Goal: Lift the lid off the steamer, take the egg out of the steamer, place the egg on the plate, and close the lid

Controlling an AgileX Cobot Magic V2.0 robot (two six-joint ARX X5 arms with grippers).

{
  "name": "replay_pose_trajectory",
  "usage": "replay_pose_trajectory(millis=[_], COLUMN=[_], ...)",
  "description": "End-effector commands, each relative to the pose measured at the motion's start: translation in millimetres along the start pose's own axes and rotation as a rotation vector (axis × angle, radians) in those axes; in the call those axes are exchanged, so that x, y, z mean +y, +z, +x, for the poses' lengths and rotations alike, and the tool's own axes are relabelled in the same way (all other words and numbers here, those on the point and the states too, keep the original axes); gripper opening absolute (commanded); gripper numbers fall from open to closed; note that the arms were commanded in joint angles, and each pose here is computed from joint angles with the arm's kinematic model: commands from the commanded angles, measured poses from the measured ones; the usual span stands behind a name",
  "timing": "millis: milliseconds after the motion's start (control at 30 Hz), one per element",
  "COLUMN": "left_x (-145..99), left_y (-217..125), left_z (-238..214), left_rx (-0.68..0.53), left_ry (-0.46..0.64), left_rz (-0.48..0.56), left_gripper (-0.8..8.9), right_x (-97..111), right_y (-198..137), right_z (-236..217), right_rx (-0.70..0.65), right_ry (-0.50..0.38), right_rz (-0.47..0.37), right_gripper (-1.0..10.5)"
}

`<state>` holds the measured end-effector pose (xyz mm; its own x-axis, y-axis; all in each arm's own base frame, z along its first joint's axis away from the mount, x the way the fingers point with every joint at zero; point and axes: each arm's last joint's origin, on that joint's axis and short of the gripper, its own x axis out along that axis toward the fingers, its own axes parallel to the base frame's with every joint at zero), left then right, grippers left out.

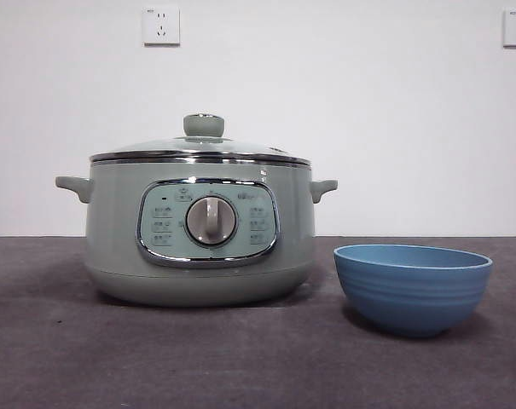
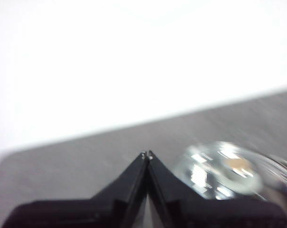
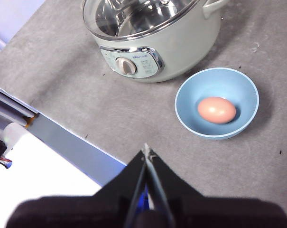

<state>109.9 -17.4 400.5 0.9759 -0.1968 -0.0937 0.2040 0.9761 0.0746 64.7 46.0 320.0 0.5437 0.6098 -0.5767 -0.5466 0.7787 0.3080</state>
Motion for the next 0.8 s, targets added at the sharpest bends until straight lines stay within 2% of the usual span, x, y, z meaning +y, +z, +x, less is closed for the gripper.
replay_pose_trajectory(millis=[33,200,367,567,800], left_x=[7,11,8,4,1], left_y=[-13,-58,-122,-183,-229], left_z=[-10,-14,-7,2,8], left_rx=[-0.06,-0.147,-0.18,-0.11,-0.041], left_ry=[0.09,0.191,0.207,0.201,0.195], left_rz=[0.063,0.082,0.049,-0.006,-0.055], left_gripper=[-0.03,-0.03,-0.03,-0.03,-0.03], right_x=[0,0,0,0,0], right_y=[1,1,1,1,1], right_z=[0,0,0,0,0], right_rx=[-0.007,-0.007,-0.008,-0.007,-0.007], right_ry=[0.001,0.001,0.001,0.001,0.0], right_rz=[0.0,-0.001,0.0,0.0,0.0], right_gripper=[0.0,0.0,0.0,0.0,0.0])
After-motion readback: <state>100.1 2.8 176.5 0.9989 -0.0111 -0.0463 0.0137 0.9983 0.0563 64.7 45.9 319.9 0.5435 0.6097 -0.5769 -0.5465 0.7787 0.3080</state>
